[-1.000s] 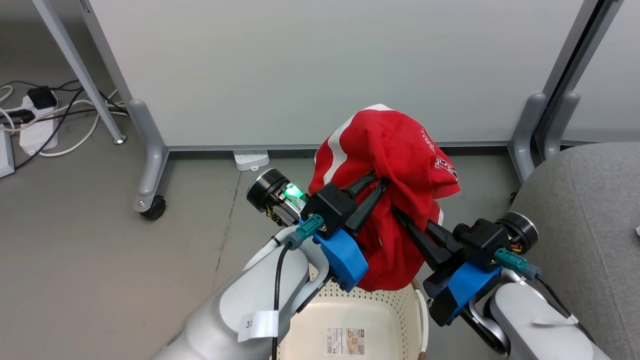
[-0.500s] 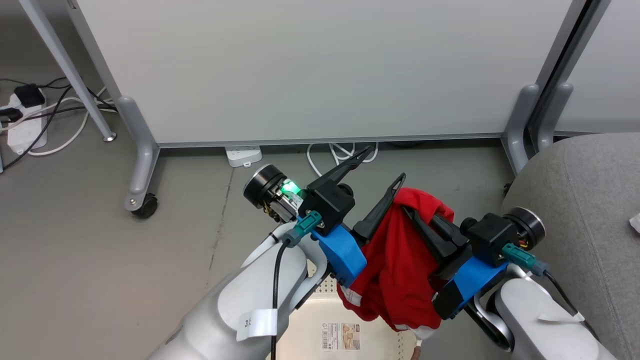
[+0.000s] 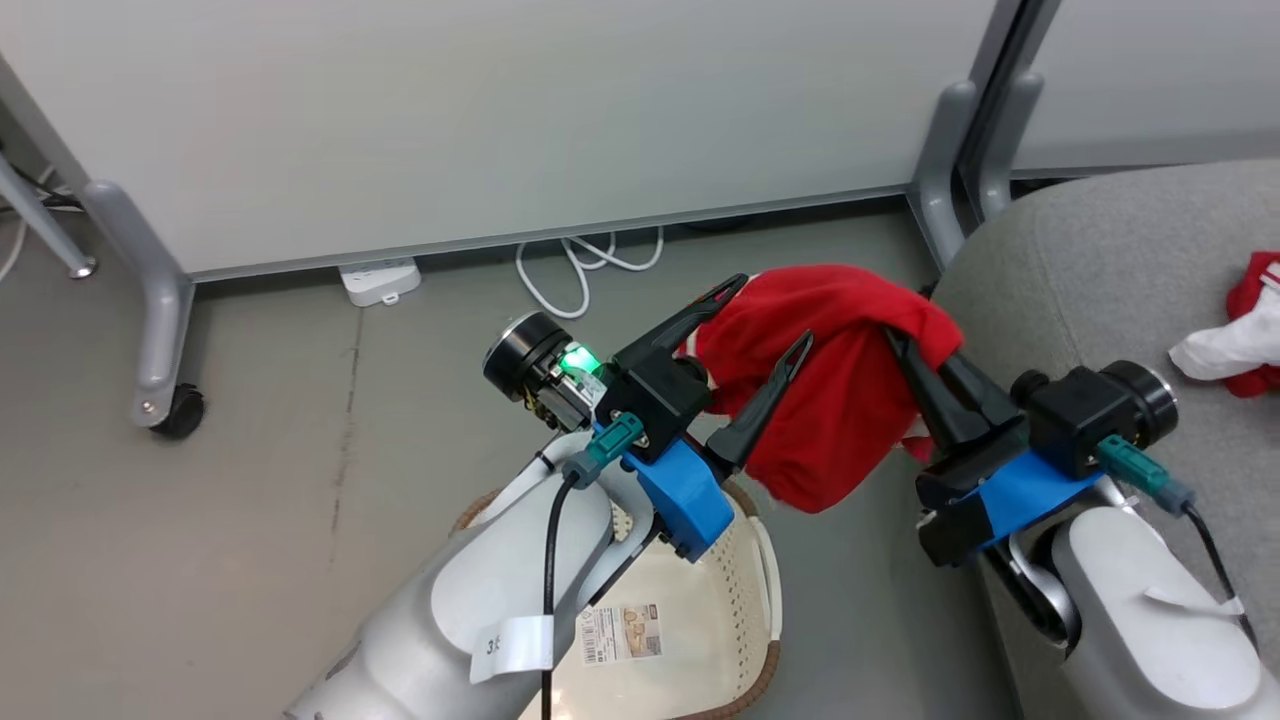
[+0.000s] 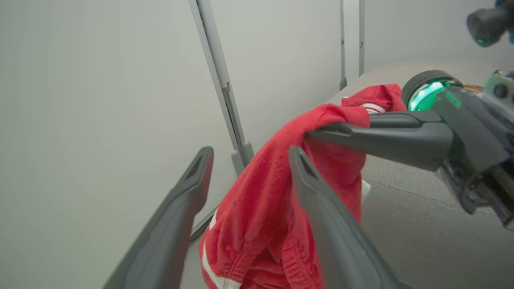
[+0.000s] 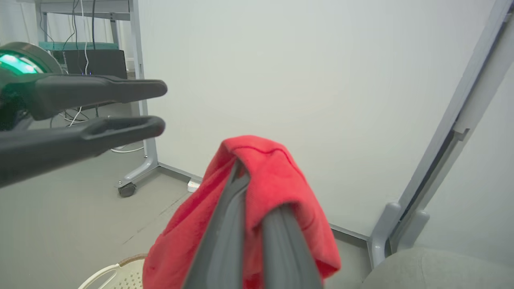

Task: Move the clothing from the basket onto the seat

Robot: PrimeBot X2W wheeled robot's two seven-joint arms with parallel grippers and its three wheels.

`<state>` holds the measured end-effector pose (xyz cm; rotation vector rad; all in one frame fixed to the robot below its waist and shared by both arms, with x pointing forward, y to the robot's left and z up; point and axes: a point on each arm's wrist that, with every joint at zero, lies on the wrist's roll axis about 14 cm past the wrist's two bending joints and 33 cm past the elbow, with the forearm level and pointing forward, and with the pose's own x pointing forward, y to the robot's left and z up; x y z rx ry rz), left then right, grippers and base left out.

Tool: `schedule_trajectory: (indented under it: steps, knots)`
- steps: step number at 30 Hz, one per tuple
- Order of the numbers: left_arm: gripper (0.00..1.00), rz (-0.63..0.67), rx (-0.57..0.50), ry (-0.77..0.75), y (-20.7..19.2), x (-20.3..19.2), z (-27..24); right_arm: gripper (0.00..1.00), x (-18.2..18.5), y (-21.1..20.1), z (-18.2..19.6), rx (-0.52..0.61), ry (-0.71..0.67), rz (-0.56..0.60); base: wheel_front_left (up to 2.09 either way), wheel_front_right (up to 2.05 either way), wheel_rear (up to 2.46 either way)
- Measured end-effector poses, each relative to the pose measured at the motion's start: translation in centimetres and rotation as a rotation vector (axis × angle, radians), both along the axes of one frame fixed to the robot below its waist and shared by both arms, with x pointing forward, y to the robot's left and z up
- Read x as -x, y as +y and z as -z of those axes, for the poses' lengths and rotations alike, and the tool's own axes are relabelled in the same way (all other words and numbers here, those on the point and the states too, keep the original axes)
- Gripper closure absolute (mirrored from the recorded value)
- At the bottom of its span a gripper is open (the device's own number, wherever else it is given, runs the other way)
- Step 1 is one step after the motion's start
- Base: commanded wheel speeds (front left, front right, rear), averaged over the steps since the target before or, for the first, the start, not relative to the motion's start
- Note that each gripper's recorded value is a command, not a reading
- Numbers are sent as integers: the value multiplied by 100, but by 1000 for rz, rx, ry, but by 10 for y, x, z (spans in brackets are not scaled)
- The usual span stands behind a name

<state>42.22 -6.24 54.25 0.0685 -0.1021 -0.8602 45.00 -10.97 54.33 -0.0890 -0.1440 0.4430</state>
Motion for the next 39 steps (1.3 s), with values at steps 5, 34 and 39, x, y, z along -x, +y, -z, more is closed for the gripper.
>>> schedule_trajectory:
  steps: [5,34,39]
  knots:
    - [0,70,2,20,-23,-1,12,100,-7,-44,-5,-7,-22,125,0,0,0]
    - [0,462,16,133,-133,50,64,100,71,-224,10,12,4,715,0,0,0]
    - [0,465,18,133,-135,49,64,100,67,-223,4,18,-15,711,0,0,0]
